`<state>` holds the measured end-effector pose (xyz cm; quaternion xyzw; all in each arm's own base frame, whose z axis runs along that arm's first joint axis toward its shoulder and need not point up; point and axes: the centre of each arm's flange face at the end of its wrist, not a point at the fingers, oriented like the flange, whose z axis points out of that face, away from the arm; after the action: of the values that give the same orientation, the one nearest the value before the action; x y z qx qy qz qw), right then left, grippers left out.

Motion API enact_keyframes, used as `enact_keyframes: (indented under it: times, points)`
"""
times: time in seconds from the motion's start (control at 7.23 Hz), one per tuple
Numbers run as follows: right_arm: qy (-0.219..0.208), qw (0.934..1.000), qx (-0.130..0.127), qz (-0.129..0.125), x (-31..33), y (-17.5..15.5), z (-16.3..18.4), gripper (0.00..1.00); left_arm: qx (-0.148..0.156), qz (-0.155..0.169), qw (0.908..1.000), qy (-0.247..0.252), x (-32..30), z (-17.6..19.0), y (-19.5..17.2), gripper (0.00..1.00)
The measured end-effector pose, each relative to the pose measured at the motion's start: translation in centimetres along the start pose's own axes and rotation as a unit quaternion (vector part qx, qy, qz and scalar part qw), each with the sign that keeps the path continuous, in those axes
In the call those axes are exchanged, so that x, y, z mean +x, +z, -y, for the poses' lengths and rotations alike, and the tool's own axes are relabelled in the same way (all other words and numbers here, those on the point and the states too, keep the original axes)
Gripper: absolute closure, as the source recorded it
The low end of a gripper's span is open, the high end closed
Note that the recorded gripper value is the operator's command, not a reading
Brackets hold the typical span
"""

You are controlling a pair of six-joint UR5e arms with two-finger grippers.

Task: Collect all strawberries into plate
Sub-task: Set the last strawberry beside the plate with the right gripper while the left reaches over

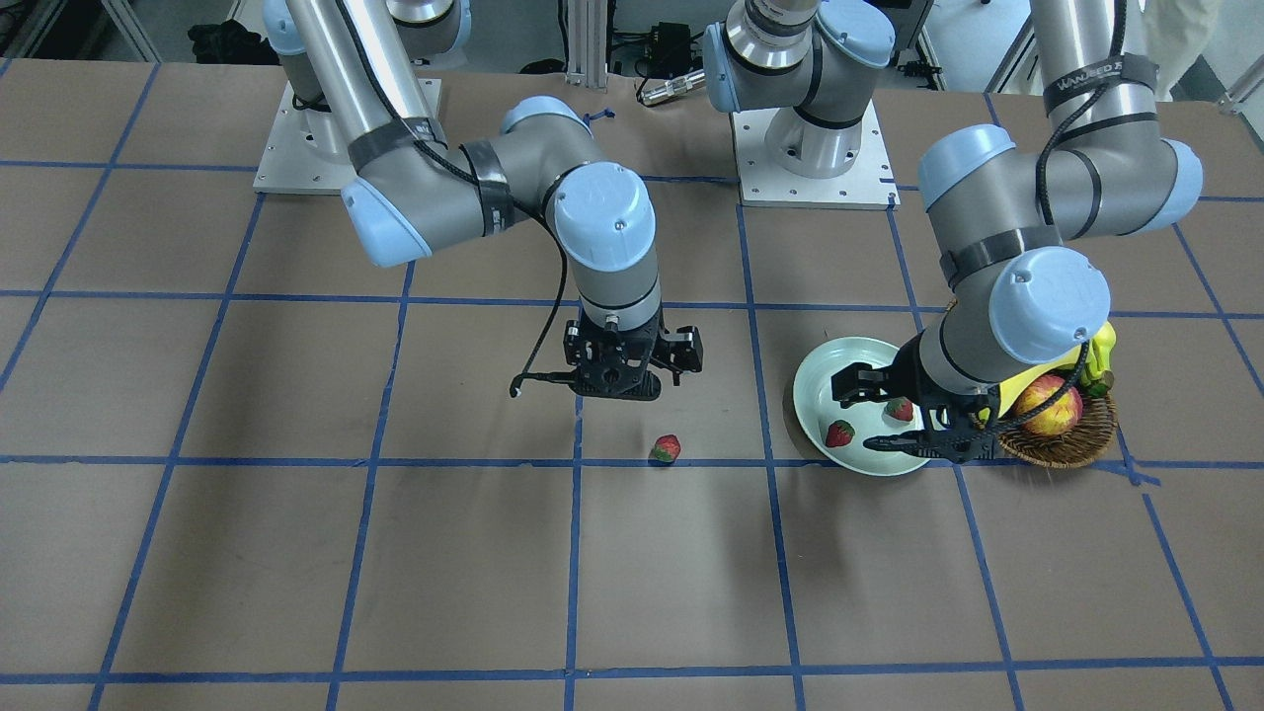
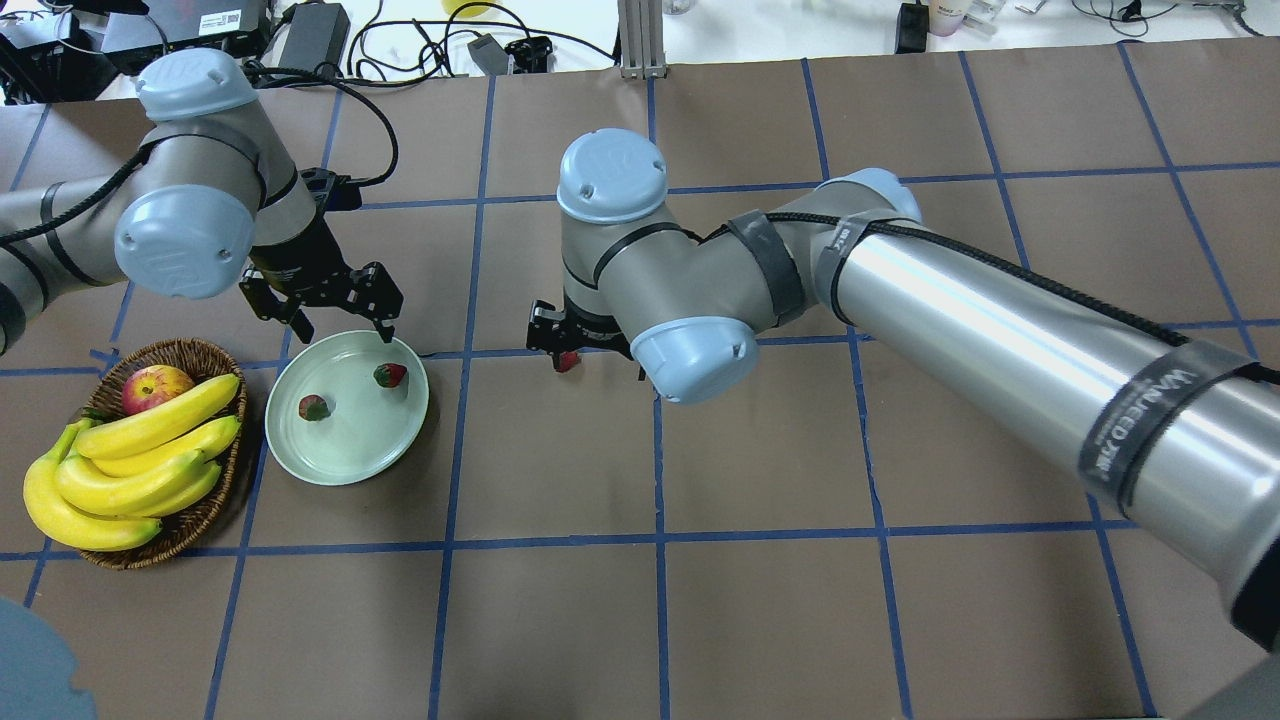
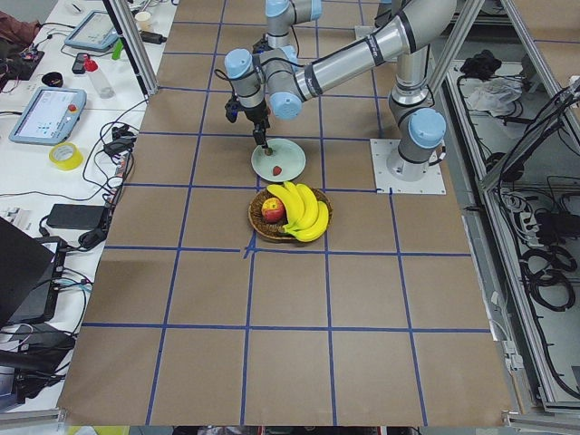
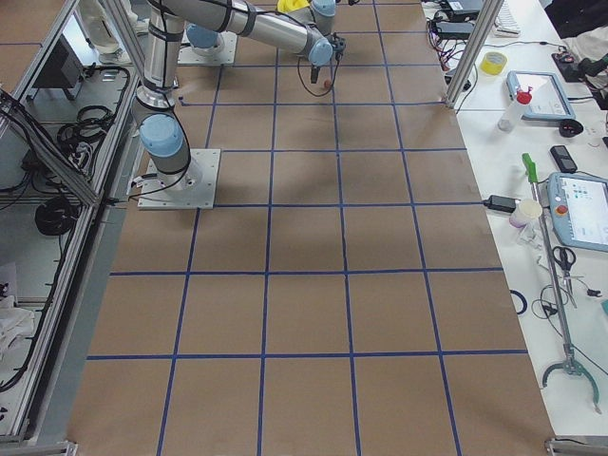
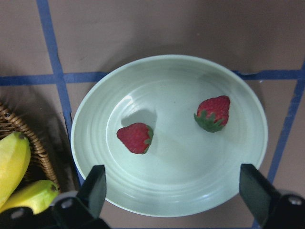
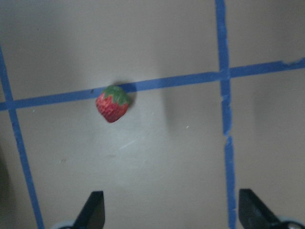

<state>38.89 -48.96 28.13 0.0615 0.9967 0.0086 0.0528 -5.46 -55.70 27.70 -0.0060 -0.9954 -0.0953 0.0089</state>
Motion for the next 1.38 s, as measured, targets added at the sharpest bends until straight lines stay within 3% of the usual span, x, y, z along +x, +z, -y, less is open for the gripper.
enact_keyframes:
  times: [0.28, 0.41, 0.83, 1.11, 1.38]
  points:
    - [0.027, 0.9992, 0.029, -0.008, 7.0, -7.8, 3.5, 0.00, 0.008, -0.050, 0.9977, -0.046, 3.6, 0.1, 0.2, 0.00]
    - [0.043, 0.9985, 0.031, -0.015, 10.8, -11.2, 4.6, 0.00, 0.020, -0.062, 0.9967, -0.047, 5.5, 0.4, 0.5, 0.00]
    - [0.069, 0.9957, 0.025, -0.057, 17.2, -21.7, 3.9, 0.00, 0.077, -0.066, 0.9948, 0.008, 12.9, 1.4, 2.2, 0.00]
    - [0.063, 0.9957, 0.038, -0.056, 17.3, -25.9, 2.8, 0.00, 0.094, -0.072, 0.9913, 0.057, 17.9, 1.3, 4.9, 0.00]
    - [0.051, 0.9955, 0.050, -0.063, 17.2, -27.0, 2.3, 0.00, 0.091, -0.067, 0.9887, 0.098, 19.4, 0.7, 8.0, 0.00]
